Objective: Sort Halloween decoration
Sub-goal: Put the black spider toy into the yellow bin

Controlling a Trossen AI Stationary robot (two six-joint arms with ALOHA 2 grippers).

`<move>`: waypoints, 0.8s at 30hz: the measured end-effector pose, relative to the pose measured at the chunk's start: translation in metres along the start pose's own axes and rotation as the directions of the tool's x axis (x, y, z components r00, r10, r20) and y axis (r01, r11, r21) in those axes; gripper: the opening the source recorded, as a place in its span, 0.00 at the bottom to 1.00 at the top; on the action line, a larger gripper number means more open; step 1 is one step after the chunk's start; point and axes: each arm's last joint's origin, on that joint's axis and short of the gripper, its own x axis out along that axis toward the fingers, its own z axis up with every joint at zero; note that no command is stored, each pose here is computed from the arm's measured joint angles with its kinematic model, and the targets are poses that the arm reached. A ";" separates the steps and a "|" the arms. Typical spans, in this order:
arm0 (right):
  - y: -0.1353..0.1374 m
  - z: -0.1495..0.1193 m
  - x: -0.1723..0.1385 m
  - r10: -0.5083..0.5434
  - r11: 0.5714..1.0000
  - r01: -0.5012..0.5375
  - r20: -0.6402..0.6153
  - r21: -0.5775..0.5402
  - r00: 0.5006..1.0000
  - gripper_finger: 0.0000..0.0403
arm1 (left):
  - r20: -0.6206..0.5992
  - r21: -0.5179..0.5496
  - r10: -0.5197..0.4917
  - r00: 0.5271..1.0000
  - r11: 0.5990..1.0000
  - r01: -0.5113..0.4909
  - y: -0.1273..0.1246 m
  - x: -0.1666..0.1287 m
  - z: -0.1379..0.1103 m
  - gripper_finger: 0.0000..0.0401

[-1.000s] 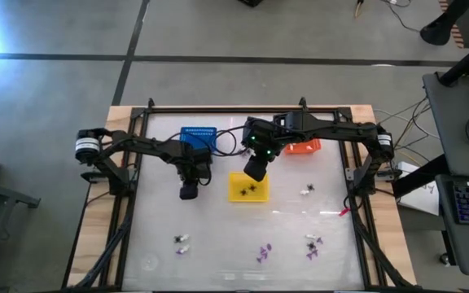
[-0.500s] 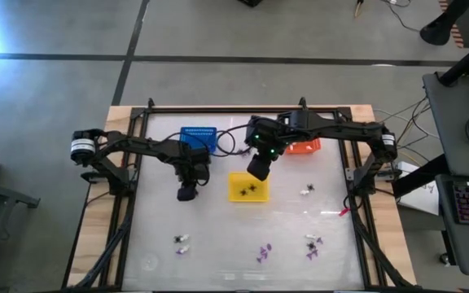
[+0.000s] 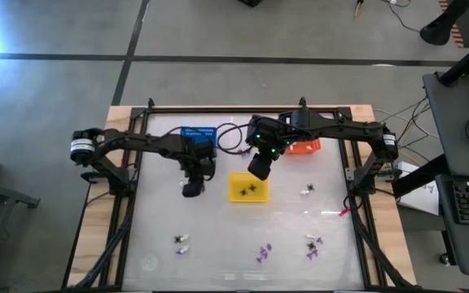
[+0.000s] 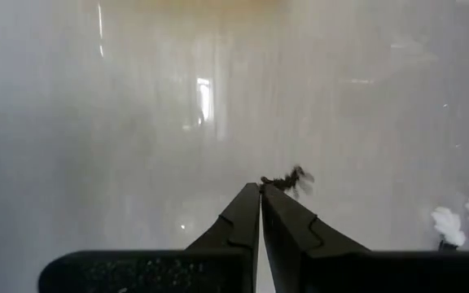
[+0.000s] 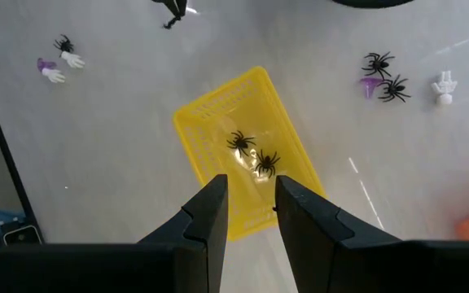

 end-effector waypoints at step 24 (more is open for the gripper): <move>-0.004 -0.016 -0.015 -0.041 0.999 0.043 -0.097 0.022 0.994 0.24 | 0.225 0.150 0.032 0.974 0.986 -0.067 -0.006 -0.049 0.068 0.00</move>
